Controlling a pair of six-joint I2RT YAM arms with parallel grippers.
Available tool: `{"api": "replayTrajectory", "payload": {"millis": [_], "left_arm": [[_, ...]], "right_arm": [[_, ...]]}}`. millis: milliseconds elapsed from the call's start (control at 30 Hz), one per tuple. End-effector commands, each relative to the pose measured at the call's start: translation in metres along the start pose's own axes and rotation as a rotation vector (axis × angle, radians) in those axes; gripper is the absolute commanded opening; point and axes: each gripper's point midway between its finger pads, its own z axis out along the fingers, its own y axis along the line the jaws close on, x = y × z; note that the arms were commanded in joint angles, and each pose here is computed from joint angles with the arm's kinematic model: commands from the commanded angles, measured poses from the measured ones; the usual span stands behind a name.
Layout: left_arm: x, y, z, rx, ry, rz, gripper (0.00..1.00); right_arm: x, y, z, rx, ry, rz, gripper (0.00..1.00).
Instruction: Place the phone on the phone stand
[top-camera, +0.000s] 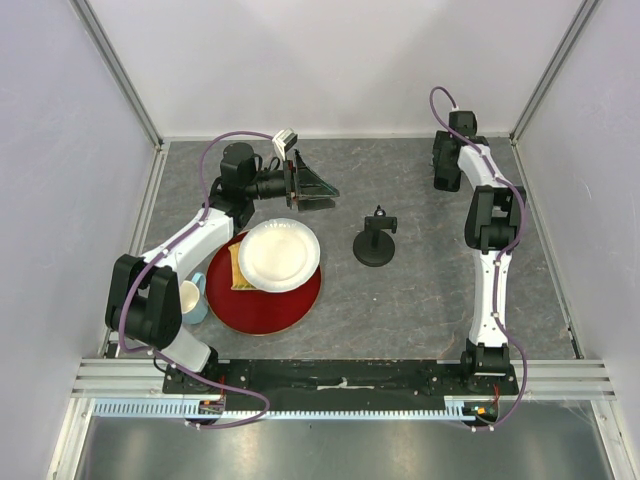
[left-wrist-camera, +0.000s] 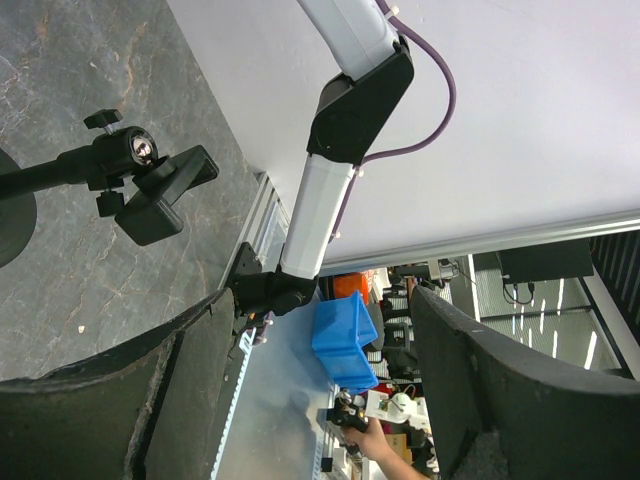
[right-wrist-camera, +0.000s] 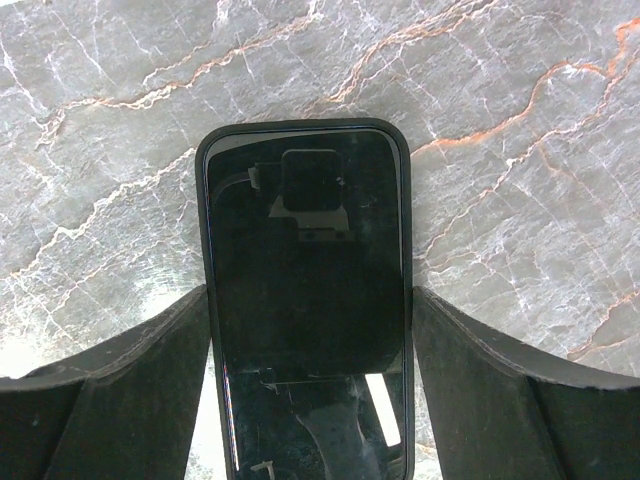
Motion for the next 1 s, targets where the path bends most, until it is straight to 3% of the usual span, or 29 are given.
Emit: {"api": "replayTrajectory", "payload": {"millis": [0,100,233,367,467,733,967], "left_arm": [[0.003,-0.004,0.001,0.025,0.023,-0.004,0.77],[0.003,-0.004,0.001,0.025,0.023,-0.007,0.77],[0.004,-0.004,0.001,0.025,0.024,-0.006,0.77],[0.004,-0.003,0.001,0.025,0.025,-0.006,0.77],[0.003,-0.003,0.001,0.024,0.023,-0.008,0.77],[0.004,-0.005,0.001,0.027,0.024,-0.004,0.78],[0.004,-0.004,0.001,0.025,0.021,-0.002,0.77]], "right_arm": [[0.083,-0.012,0.008,0.006,0.275,-0.102,0.63],[0.089,-0.012,0.008,-0.001,0.297,-0.102,0.51],[0.089,-0.016,0.003,0.013,0.305,-0.110,0.27],[0.082,-0.022,-0.008,0.035,0.292,-0.117,0.17],[0.074,-0.024,-0.016,0.039,0.276,-0.108,0.00],[0.045,-0.024,-0.048,0.023,0.188,-0.048,0.00],[0.039,-0.015,-0.095,-0.064,0.070,0.116,0.00]]}}
